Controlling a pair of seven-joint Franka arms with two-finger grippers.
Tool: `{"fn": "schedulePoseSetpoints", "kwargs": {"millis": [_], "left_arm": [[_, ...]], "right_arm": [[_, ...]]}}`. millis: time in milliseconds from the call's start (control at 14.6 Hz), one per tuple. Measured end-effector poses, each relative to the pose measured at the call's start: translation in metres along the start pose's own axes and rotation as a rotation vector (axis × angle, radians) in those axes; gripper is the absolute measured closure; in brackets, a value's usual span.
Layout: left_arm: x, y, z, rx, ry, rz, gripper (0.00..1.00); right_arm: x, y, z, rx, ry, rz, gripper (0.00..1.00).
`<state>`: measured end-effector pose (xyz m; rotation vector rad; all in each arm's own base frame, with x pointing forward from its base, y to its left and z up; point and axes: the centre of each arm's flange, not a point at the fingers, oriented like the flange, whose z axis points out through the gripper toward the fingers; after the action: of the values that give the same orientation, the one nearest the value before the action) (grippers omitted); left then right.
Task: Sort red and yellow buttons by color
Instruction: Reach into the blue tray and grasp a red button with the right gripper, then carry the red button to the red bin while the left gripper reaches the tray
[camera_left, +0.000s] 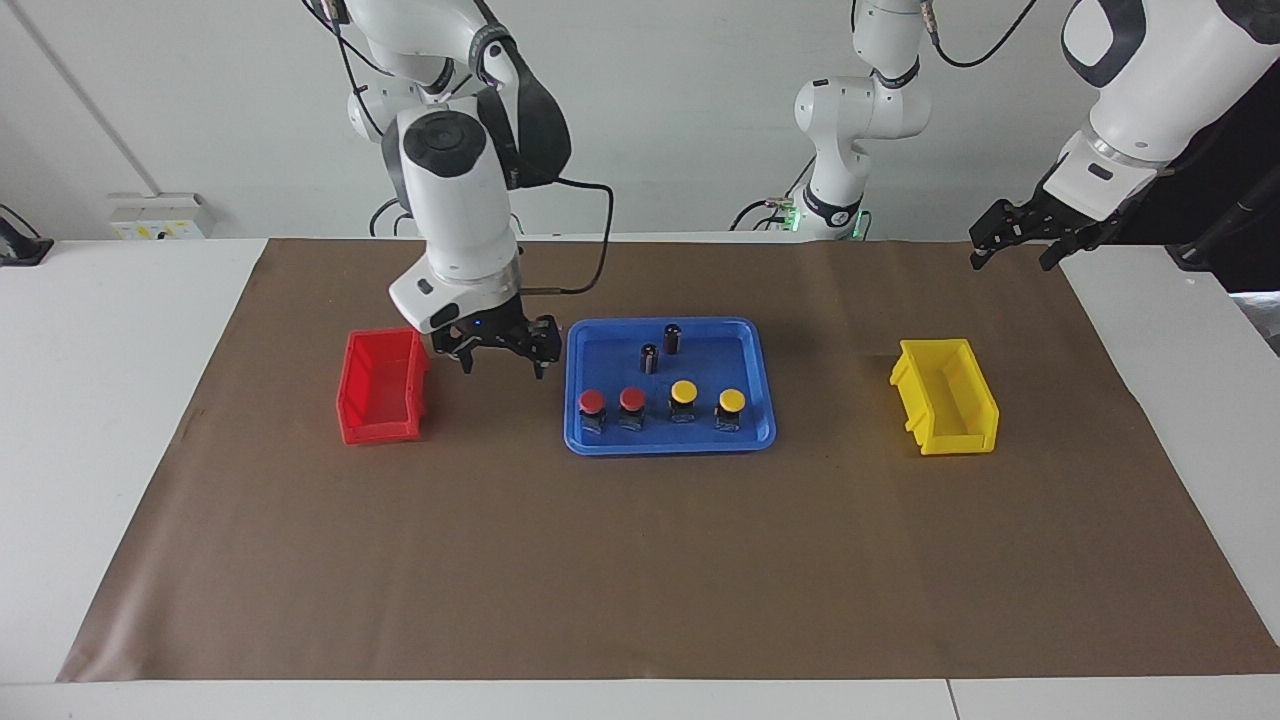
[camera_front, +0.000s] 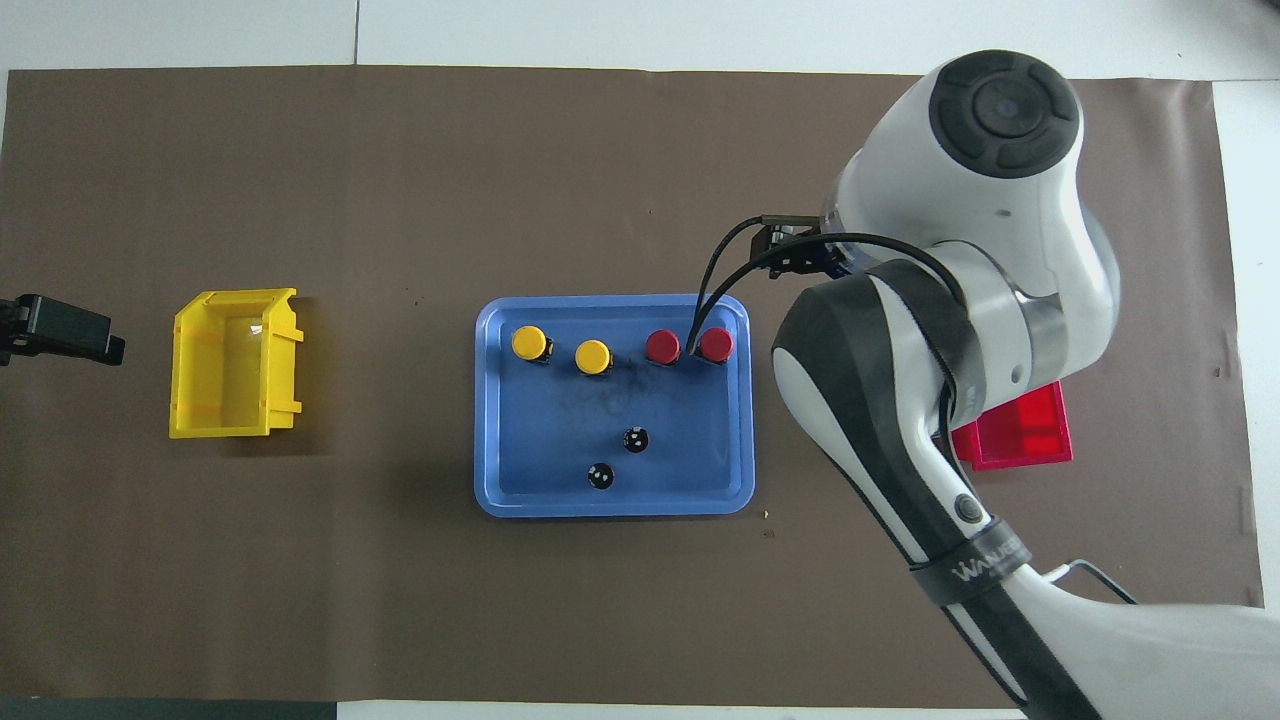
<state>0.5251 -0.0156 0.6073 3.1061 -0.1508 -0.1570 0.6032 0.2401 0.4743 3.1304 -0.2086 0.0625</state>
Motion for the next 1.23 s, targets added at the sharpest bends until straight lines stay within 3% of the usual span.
{"fn": "schedulePoseSetpoints", "kwargs": {"millis": [753, 1027, 1232], "left_arm": [[-0.001, 0.005, 0.001, 0.0, -0.012, 0.009, 0.0], [-0.003, 0.012, 0.003, -0.001, -0.034, 0.022, 0.0], [-0.004, 0.039, 0.009, -0.001, -0.046, 0.049, 0.0]], "right_arm": [[-0.054, -0.058, 0.107, 0.03, 0.012, -0.045, 0.03], [-0.057, -0.056, 0.117, 0.026, 0.007, -0.045, 0.21], [-0.058, -0.055, 0.12, 0.025, 0.006, -0.045, 0.29]]}}
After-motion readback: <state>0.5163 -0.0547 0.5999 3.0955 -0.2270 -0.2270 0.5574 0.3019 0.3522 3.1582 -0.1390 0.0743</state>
